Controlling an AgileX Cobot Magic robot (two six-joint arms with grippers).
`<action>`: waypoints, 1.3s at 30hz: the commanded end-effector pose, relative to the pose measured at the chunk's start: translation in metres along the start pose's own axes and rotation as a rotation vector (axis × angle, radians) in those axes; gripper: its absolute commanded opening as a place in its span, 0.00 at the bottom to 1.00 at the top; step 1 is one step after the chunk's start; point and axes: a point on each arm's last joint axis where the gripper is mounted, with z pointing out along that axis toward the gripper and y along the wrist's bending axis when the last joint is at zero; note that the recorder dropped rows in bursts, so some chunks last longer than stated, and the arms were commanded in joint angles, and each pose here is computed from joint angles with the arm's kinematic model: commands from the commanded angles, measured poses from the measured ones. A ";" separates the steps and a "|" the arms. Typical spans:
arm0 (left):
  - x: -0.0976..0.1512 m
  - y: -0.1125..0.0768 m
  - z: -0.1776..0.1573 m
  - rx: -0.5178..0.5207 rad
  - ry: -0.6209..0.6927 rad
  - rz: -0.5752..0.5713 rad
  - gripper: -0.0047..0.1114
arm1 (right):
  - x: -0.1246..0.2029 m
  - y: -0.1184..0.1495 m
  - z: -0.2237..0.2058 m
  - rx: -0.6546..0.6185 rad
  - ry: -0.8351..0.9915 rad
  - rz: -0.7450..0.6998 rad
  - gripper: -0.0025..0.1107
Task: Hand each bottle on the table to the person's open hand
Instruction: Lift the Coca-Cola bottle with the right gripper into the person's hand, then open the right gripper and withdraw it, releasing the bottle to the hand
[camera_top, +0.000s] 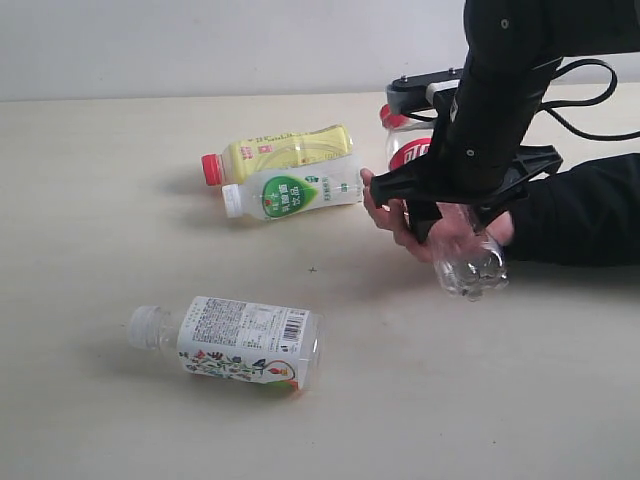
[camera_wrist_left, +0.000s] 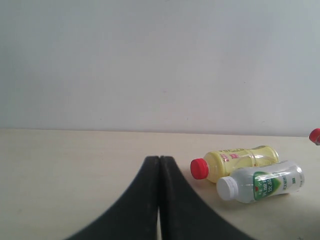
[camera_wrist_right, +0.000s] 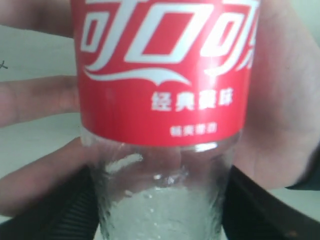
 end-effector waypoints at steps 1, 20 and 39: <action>0.001 0.000 0.000 -0.003 0.000 -0.001 0.04 | -0.003 -0.001 0.000 -0.001 -0.020 -0.034 0.72; 0.001 0.000 0.000 -0.003 0.000 -0.001 0.04 | 0.007 -0.005 -0.079 -0.045 -0.186 -0.105 0.90; 0.001 0.000 0.000 -0.003 0.000 -0.001 0.04 | 0.132 -0.013 -0.175 -0.356 -0.573 -0.410 0.25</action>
